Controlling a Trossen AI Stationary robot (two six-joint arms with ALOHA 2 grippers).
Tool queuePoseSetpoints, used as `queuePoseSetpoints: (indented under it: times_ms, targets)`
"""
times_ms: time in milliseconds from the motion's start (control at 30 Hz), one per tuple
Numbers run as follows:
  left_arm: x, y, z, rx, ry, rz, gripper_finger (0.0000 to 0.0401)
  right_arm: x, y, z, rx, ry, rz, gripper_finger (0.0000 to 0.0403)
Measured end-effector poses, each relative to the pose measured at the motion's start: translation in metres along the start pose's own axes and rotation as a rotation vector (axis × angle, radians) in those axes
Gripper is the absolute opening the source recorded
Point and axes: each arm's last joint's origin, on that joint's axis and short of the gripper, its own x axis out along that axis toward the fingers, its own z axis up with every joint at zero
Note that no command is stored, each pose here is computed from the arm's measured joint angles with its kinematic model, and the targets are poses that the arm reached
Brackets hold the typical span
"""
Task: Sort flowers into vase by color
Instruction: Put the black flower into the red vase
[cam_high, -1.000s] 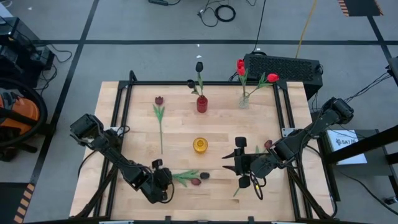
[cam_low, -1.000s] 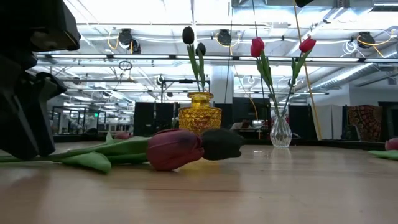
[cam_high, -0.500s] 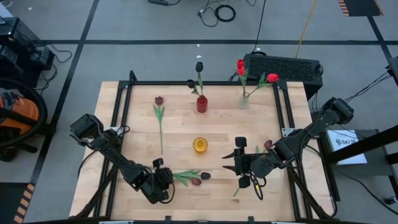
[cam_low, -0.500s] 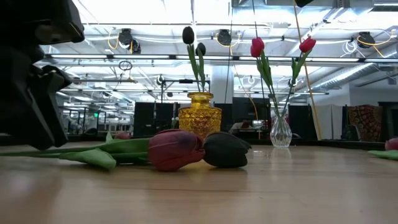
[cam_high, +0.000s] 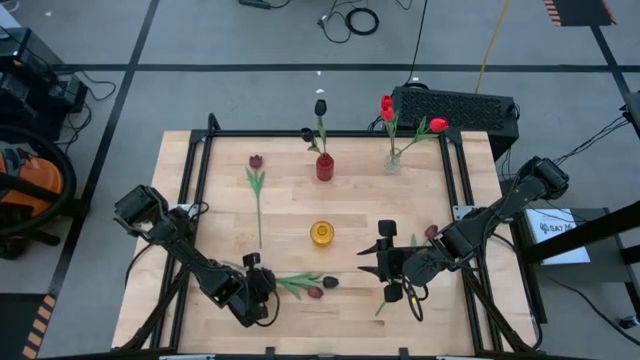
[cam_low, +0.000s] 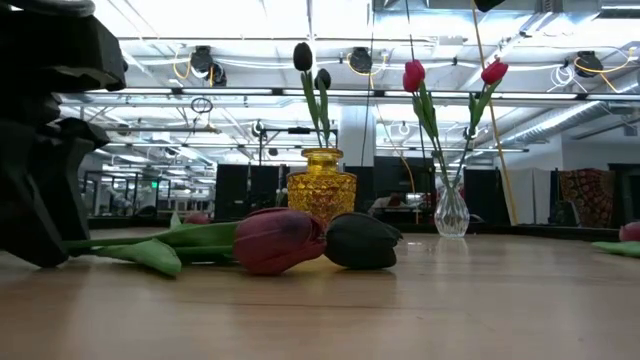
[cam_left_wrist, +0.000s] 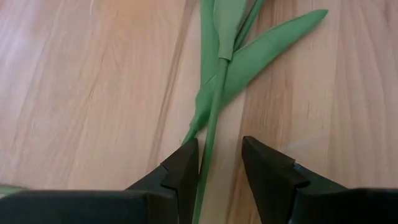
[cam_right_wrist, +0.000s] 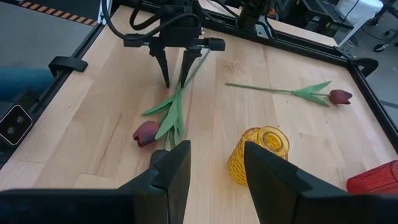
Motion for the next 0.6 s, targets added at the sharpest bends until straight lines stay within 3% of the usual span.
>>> queuePoseSetpoints:
  times_ms: [300,600]
  targets:
    - [0.0005,0.0007,0.0001,0.011,-0.019,0.022,0.0121,0.0,0.0,0.0,0.0,0.0,0.0,0.0141]
    - [0.0009,0.0014,0.0002,0.058,-0.031,0.038,0.001,0.0,0.0,0.0,0.0,0.0,0.0,0.0141]
